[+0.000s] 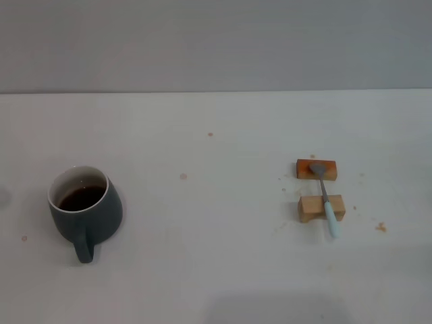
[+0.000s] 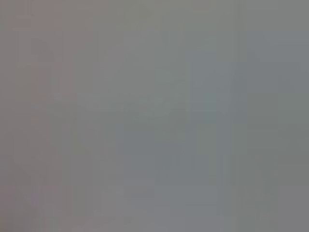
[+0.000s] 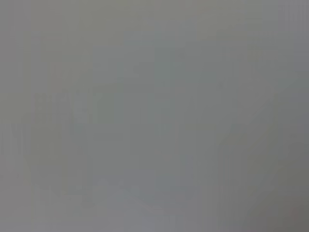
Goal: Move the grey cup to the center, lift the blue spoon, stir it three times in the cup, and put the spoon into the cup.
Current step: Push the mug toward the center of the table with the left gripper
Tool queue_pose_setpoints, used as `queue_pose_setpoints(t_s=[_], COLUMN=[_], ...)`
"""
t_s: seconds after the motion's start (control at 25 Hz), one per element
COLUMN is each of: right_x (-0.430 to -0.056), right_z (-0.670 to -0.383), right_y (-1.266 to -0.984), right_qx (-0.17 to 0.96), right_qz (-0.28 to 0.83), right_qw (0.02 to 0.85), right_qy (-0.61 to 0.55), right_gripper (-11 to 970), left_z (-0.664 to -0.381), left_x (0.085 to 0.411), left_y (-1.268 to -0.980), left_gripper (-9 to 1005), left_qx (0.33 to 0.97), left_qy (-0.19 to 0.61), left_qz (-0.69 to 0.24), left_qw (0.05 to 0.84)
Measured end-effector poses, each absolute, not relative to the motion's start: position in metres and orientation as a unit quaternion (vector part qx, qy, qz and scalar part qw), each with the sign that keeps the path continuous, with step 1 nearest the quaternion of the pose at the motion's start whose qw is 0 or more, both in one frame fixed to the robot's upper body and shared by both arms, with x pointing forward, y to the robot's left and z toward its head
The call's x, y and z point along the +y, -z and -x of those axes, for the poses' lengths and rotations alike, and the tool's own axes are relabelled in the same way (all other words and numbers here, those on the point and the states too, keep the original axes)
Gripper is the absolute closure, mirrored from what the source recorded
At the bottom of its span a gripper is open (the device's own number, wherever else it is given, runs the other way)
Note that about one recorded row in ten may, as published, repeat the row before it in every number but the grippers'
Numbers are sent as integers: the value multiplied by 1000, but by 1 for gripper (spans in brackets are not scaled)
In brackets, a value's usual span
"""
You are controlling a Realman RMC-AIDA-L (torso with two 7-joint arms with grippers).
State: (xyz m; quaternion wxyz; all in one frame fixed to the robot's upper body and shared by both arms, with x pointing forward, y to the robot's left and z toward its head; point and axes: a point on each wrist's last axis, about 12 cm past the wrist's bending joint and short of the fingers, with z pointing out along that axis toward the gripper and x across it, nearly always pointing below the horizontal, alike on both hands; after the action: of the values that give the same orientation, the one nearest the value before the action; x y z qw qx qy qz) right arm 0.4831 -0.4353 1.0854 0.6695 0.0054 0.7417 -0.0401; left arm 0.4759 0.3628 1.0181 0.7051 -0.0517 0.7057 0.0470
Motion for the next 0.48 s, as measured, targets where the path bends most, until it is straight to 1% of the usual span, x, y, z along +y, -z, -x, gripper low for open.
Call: queue_pose_setpoints(t_s=[0.48], right_x=[-431], right_z=[-485], right_y=[-1091], right_qx=[737], right_qz=[11], right_qw=[675], right_qy=[35], right_gripper=[142], left_z=[-468], left_x=[339], left_y=[-1006], left_gripper=[998], left_qx=[719], left_qy=[-12], left_qz=[0], left_qw=[695])
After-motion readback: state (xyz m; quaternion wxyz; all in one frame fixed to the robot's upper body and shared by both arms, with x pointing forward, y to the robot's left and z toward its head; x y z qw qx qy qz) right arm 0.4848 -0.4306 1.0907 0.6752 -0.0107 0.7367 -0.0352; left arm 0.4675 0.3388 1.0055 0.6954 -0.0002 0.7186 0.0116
